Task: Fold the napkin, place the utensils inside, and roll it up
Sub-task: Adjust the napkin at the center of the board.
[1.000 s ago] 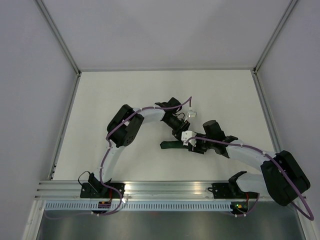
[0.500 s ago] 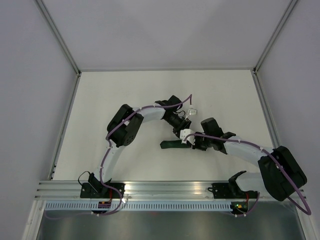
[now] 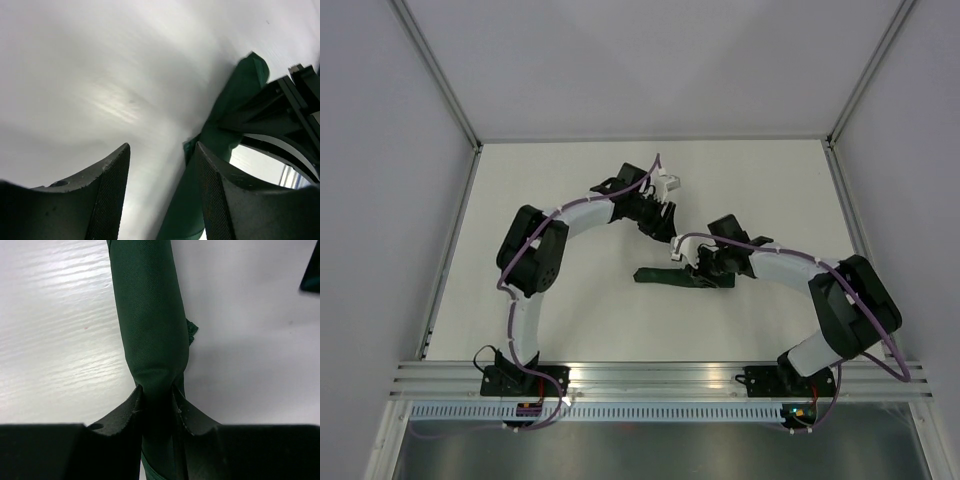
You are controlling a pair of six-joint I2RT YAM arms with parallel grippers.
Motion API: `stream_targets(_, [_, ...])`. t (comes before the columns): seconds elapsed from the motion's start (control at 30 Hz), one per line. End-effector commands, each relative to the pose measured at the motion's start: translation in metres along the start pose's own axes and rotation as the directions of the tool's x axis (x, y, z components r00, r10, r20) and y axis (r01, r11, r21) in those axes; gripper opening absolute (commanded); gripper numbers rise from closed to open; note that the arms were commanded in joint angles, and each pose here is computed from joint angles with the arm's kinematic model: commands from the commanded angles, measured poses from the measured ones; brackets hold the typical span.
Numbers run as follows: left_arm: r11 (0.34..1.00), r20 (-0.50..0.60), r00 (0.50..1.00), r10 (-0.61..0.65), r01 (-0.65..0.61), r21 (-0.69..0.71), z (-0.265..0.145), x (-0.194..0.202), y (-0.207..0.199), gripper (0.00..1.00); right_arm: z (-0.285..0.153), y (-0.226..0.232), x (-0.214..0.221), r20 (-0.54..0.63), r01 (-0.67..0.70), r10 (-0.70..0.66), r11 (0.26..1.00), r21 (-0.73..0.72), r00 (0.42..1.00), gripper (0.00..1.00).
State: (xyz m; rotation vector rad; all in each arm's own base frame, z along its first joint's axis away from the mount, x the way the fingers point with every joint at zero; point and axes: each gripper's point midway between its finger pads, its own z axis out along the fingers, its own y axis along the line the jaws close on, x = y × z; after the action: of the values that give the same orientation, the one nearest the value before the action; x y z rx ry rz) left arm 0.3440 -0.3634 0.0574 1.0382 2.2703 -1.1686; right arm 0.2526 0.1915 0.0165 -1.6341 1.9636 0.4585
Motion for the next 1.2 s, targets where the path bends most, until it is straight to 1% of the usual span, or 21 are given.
stream_targets(0.0, [0.986, 0.152, 0.988, -0.028, 0.053, -0.161, -0.040, -0.043, 0.013, 0.59, 0.006, 0.016, 0.042, -0.163, -0.197, 0.185, 0.978, -0.062, 0.969, 0.26])
stream_targets(0.03, [0.981, 0.166, 0.985, -0.049, 0.079, -0.178, -0.048, -0.041, 0.020, 0.59, 0.010, 0.018, 0.047, -0.189, -0.251, 0.234, 0.965, -0.074, 0.954, 0.25])
stream_targets(0.1, [0.974, 0.201, 0.977, -0.066, 0.107, -0.199, -0.058, -0.045, 0.021, 0.59, 0.010, 0.002, 0.043, -0.177, -0.309, 0.295, 0.949, -0.057, 0.939, 0.25])
stream_targets(0.13, [0.972, 0.218, 0.974, -0.062, 0.108, -0.206, -0.067, -0.047, 0.017, 0.59, 0.013, 0.003, 0.047, -0.196, -0.355, 0.336, 0.932, -0.071, 0.921, 0.25])
stream_targets(0.17, [0.969, 0.227, 0.972, -0.063, 0.114, -0.218, -0.070, -0.048, 0.016, 0.59, 0.013, -0.007, 0.040, -0.185, -0.389, 0.372, 0.919, -0.061, 0.910, 0.24])
stream_targets(0.23, [0.971, 0.244, 0.968, -0.058, 0.112, -0.214, -0.079, -0.050, 0.007, 0.59, 0.016, -0.011, 0.046, -0.207, -0.464, 0.442, 0.883, -0.073, 0.873, 0.24])
stream_targets(0.37, [0.968, 0.276, 0.958, -0.077, 0.138, -0.211, -0.091, -0.051, -0.007, 0.59, 0.020, -0.031, 0.041, -0.204, -0.583, 0.562, 0.811, -0.053, 0.801, 0.23])
stream_targets(0.4, [0.966, 0.273, 0.958, -0.090, 0.150, -0.210, -0.091, -0.045, -0.007, 0.59, 0.022, -0.034, 0.045, -0.209, -0.610, 0.590, 0.791, -0.045, 0.780, 0.23])
stream_targets(0.47, [0.969, 0.290, 0.953, -0.085, 0.146, -0.198, -0.097, -0.047, -0.016, 0.59, 0.023, -0.045, 0.044, -0.199, -0.634, 0.618, 0.773, -0.021, 0.760, 0.23])
stream_targets(0.5, [0.970, 0.291, 0.953, -0.087, 0.148, -0.194, -0.099, -0.045, -0.018, 0.59, 0.023, -0.048, 0.045, -0.194, -0.662, 0.649, 0.749, -0.006, 0.736, 0.22])
stream_targets(0.57, [0.970, 0.297, 0.950, -0.094, 0.155, -0.187, -0.101, -0.041, -0.023, 0.59, 0.025, -0.058, 0.045, -0.181, -0.687, 0.678, 0.727, 0.017, 0.713, 0.22])
stream_targets(0.63, [0.970, 0.294, 0.950, -0.104, 0.162, -0.181, -0.101, -0.034, -0.025, 0.59, 0.027, -0.065, 0.048, -0.174, -0.736, 0.729, 0.676, 0.035, 0.662, 0.22])
stream_targets(0.7, [0.972, 0.304, 0.947, -0.106, 0.163, -0.169, -0.104, -0.034, -0.030, 0.59, 0.025, -0.079, 0.048, -0.147, -0.766, 0.763, 0.641, 0.048, 0.630, 0.21])
stream_targets(0.73, [0.972, 0.300, 0.947, -0.114, 0.170, -0.165, -0.103, -0.030, -0.031, 0.59, 0.027, -0.081, 0.050, -0.148, -0.793, 0.790, 0.607, 0.054, 0.595, 0.21])
stream_targets(0.8, [0.973, 0.304, 0.945, -0.120, 0.173, -0.152, -0.103, -0.026, -0.034, 0.59, 0.027, -0.094, 0.050, -0.123, -0.817, 0.817, 0.573, 0.068, 0.563, 0.21])
stream_targets(0.83, [0.973, 0.303, 0.945, -0.123, 0.174, -0.148, -0.104, -0.024, -0.035, 0.59, 0.027, -0.097, 0.051, -0.115, -0.837, 0.839, 0.541, 0.078, 0.532, 0.21])
stream_targets(0.9, [0.973, 0.302, 0.945, -0.127, 0.177, -0.146, -0.104, -0.020, -0.036, 0.59, 0.027, -0.110, 0.053, -0.081, -0.855, 0.861, 0.508, 0.099, 0.502, 0.21])
stream_targets(0.93, [0.973, 0.301, 0.945, -0.127, 0.177, -0.145, -0.104, -0.019, -0.037, 0.59, 0.028, -0.113, 0.053, -0.068, -0.875, 0.882, 0.471, 0.109, 0.466, 0.21])
stream_targets(1.03, [0.973, 0.296, 0.946, -0.132, 0.180, -0.142, -0.105, -0.013, -0.039, 0.59, 0.028, -0.130, 0.058, -0.028, -0.901, 0.909, 0.416, 0.123, 0.415, 0.21])
stream_targets(1.07, [0.974, 0.295, 0.946, -0.133, 0.180, -0.140, -0.104, -0.011, -0.040, 0.58, 0.025, -0.139, 0.061, -0.005, -0.917, 0.925, 0.376, 0.134, 0.379, 0.21])
stream_targets(1.17, [0.975, 0.296, 0.946, -0.132, 0.178, -0.134, -0.106, -0.007, -0.044, 0.58, 0.025, -0.155, 0.065, 0.035, -0.936, 0.944, 0.318, 0.151, 0.327, 0.21])
